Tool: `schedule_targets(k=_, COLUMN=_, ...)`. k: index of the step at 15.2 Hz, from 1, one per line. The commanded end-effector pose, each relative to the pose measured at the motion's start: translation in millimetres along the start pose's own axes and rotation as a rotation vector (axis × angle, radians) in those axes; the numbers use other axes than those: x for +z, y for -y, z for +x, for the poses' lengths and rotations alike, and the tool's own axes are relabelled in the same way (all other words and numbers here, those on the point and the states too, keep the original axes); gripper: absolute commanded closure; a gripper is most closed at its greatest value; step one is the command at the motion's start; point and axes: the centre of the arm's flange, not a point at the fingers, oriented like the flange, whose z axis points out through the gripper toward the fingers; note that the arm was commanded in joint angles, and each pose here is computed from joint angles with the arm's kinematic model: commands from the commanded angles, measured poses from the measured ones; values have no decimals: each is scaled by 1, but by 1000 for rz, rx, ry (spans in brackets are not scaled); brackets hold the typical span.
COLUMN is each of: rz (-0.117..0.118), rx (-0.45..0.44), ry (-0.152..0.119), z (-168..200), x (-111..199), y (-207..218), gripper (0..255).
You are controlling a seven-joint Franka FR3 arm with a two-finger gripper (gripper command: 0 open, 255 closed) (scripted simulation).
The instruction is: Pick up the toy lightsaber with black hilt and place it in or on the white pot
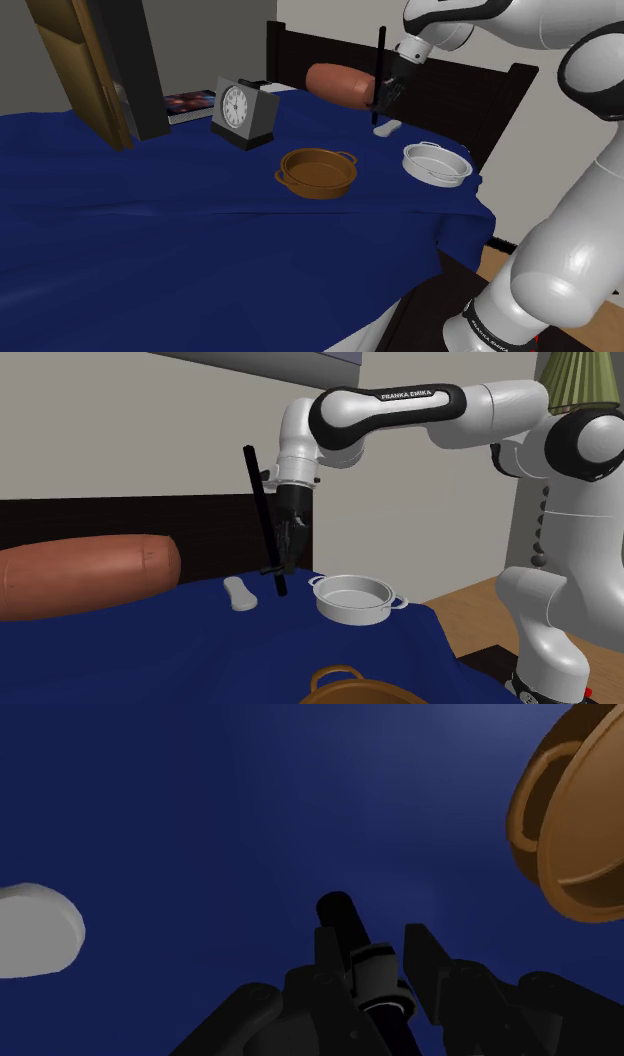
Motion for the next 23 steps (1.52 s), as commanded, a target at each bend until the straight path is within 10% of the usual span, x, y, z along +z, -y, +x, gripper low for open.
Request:
schedule_targets(k=1, rz=0, rx=0, ry=0, z=-25, x=1, y=-10, gripper=255)
schedule_targets(k=16, rz=0, rx=1, ry=0, z=-188, x=12, y=-63, gripper=255)
schedule_targets(k=17, rz=0, rx=1, ry=0, z=-188, x=12, y=-63, gripper=0)
schedule_targets(k=23, rz=32, rx=-431, ry=111, z=-96, x=-10, y=-49, gripper=0)
